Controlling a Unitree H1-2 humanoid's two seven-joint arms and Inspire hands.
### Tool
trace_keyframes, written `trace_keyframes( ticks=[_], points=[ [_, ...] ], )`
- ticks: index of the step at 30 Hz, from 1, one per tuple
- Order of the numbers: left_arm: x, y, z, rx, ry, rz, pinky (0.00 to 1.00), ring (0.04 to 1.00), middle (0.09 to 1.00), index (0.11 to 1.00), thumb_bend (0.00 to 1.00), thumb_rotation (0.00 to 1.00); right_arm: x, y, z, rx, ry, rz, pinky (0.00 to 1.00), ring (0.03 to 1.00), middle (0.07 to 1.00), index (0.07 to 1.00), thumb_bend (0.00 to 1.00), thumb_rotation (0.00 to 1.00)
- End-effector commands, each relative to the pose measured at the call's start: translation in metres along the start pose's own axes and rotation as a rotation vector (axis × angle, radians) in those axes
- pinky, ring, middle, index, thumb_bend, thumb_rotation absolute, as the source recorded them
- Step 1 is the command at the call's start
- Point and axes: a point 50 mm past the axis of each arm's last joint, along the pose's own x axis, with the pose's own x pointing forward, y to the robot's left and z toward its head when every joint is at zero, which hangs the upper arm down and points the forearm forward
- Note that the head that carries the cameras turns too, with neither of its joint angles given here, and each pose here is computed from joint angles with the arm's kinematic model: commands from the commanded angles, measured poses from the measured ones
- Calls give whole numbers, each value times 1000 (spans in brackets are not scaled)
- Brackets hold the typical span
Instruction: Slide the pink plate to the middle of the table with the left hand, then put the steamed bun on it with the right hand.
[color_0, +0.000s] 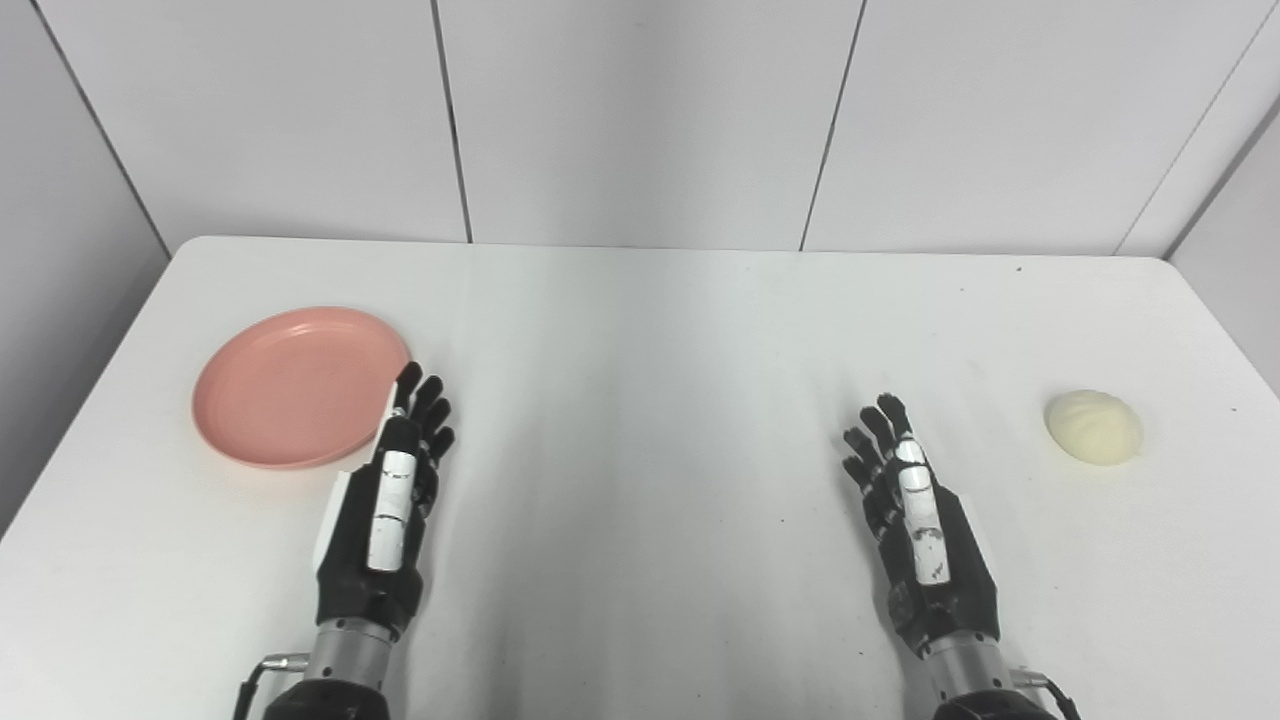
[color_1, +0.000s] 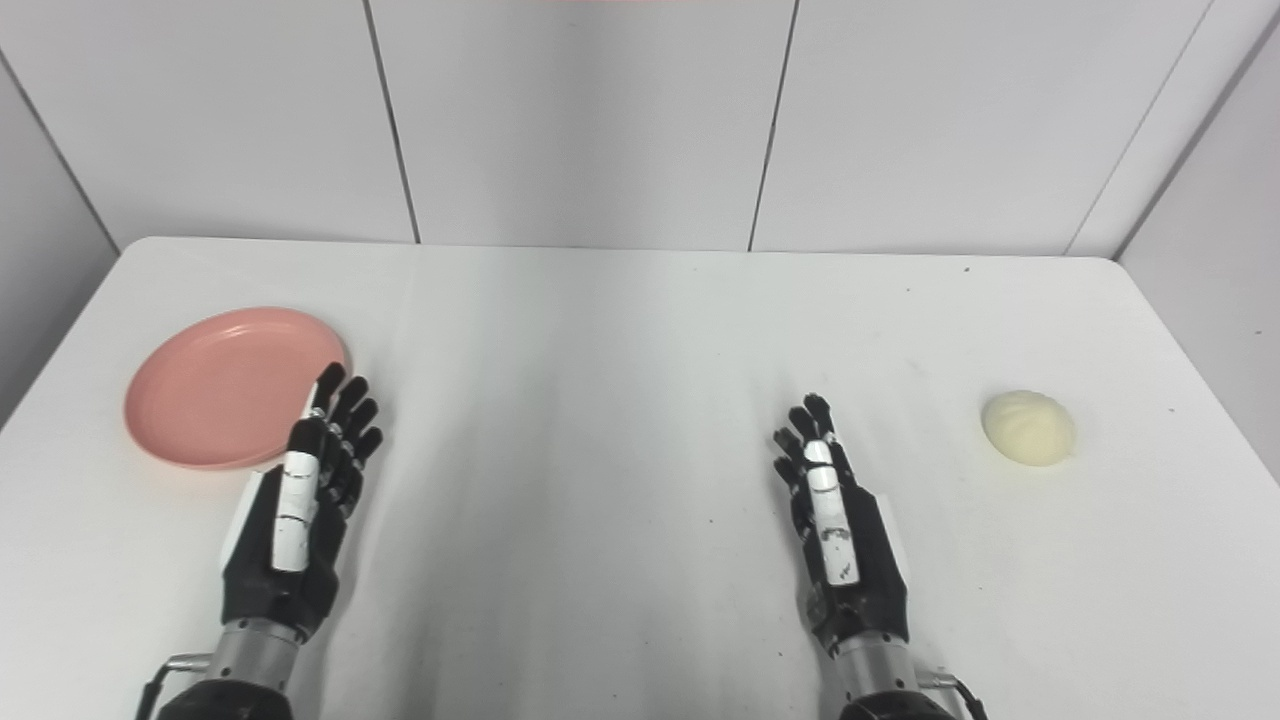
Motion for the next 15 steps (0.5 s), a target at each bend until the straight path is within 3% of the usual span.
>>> trace_keyframes(
  ticks=[1, 15],
  points=[
    [11, -6, 11, 11, -99, -23, 1000, 1000, 1000, 1000, 821, 931, 10, 2, 11, 3, -100, 29, 977, 946, 972, 975, 785, 857],
    [12, -21, -12, -25, -106, -12, 1000, 1000, 1000, 1000, 800, 903, 11, -18, -5, -25, -104, 37, 1000, 975, 997, 1000, 738, 908]
  ],
)
